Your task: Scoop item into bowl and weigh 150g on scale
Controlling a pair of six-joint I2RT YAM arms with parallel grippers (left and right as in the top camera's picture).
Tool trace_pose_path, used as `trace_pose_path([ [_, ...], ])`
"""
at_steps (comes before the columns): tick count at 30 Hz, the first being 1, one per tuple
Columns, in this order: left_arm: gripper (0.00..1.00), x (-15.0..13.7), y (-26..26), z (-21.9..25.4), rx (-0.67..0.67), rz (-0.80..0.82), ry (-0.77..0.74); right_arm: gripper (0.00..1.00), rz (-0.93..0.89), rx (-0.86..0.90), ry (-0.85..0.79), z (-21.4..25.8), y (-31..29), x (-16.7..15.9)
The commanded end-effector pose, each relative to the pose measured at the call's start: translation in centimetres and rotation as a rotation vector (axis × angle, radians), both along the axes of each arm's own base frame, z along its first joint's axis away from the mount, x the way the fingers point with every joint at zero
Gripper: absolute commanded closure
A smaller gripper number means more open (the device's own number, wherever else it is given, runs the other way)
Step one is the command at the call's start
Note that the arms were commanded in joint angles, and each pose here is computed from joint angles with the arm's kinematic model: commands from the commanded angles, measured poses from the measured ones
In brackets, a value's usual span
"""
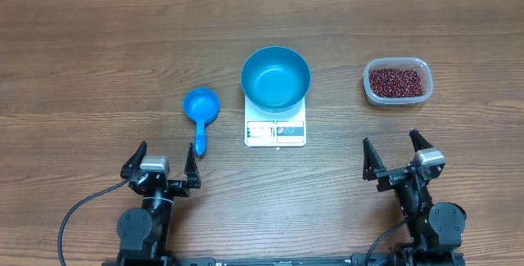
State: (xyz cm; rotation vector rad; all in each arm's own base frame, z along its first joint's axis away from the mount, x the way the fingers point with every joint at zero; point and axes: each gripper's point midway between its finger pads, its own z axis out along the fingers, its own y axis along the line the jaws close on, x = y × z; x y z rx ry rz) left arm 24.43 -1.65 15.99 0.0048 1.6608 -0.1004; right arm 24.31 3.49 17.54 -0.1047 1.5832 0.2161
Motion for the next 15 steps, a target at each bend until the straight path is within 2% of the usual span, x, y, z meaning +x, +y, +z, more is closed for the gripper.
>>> trace_pose_path([
  [1, 0.01, -1.0, -0.2, 5.3, -0.113, -0.011, -0.091, 0.00, 0.001, 0.000, -0.006, -0.1, 0.0, 0.0],
  [5, 0.00, -2.6, -0.1, 9.7, -0.127, -0.011, -0.083, 0.00, 0.001, 0.000, -0.006, -0.1, 0.0, 0.0],
  [8, 0.00, -3.4, -0.4, 11.6, -0.125, -0.026, -0.014, 0.00, 0.001, 0.000, -0.006, -0.1, 0.0, 0.0],
  [15, 0.00, -2.4, -1.6, 16.4, -0.123, -0.079, 0.190, 0.00, 0.001, -0.001, -0.006, -0.1, 0.0, 0.0],
])
